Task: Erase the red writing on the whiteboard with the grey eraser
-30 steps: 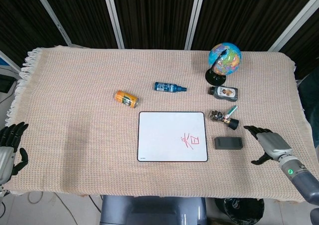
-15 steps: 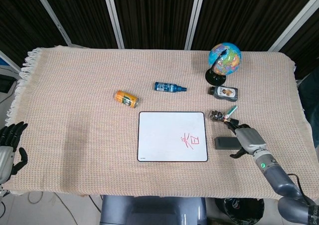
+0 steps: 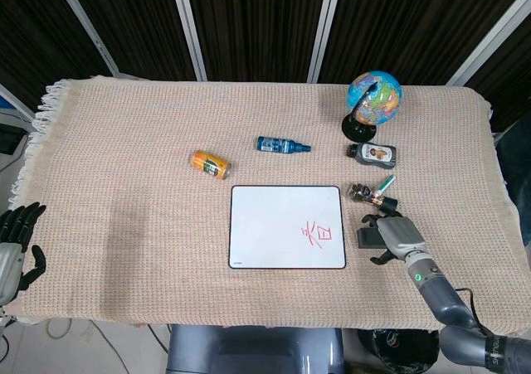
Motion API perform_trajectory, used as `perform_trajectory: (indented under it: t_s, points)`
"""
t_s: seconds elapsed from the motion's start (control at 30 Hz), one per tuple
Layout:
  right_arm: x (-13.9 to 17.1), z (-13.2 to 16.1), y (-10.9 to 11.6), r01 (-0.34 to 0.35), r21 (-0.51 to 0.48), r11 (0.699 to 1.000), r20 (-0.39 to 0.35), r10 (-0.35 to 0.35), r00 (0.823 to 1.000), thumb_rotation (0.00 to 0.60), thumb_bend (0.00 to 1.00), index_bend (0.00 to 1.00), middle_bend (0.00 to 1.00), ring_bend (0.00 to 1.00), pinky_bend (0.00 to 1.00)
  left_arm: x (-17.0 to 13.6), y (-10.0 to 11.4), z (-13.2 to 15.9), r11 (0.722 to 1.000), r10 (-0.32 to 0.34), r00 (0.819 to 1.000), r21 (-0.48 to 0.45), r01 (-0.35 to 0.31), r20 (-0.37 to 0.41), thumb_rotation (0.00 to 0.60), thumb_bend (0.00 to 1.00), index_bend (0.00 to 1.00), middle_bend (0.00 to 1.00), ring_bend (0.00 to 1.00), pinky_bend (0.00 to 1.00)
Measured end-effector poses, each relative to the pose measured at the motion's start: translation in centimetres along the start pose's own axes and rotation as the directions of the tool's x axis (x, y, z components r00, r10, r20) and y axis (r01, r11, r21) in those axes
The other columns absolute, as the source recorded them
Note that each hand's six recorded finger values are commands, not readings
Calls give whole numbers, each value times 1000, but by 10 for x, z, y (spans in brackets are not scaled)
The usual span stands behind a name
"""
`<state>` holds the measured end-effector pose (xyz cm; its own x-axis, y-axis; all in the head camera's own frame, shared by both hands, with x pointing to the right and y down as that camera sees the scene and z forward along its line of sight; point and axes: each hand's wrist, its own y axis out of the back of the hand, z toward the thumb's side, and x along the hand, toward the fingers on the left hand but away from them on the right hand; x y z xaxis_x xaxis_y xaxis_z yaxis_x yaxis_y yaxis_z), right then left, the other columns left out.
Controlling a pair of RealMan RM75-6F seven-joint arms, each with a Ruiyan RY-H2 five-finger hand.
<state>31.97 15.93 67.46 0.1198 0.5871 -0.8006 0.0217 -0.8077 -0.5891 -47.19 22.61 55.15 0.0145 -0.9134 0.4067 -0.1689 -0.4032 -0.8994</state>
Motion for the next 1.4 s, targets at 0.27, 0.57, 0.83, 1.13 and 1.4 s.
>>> perform_trajectory:
  t_s: [0.27,0.57,0.83,1.13,1.4]
  points:
    - [-8,-4,-5,13,34,999,21,-14,1000,600,354,359,365,307,162,0,0,0,1000,0,1000,-2,0,-2,600,736,70,38,0,0]
    - [-11,-5,-6,3,22,1000,27,-4,1000,600,357,389,422,346,162,0,0,-1,1000,-2,1000,-1,2,-3,600,736,75,39,0,0]
    - [-12,-4,-4,1,24,1000,22,-2,1000,600,357,398,430,347,162,0,-1,0,1000,-4,1000,1,4,-3,600,735,77,38,0,0]
    - [-13,-5,-6,1,38,999,22,-2,1000,600,418,481,499,388,162,0,-1,-1,1000,-6,1000,1,6,-6,600,735,83,39,0,0]
    - [-12,-4,-4,6,45,999,15,-7,1000,600,472,530,539,404,162,0,-1,-1,1000,-3,1000,-1,3,-5,600,734,86,39,0,0]
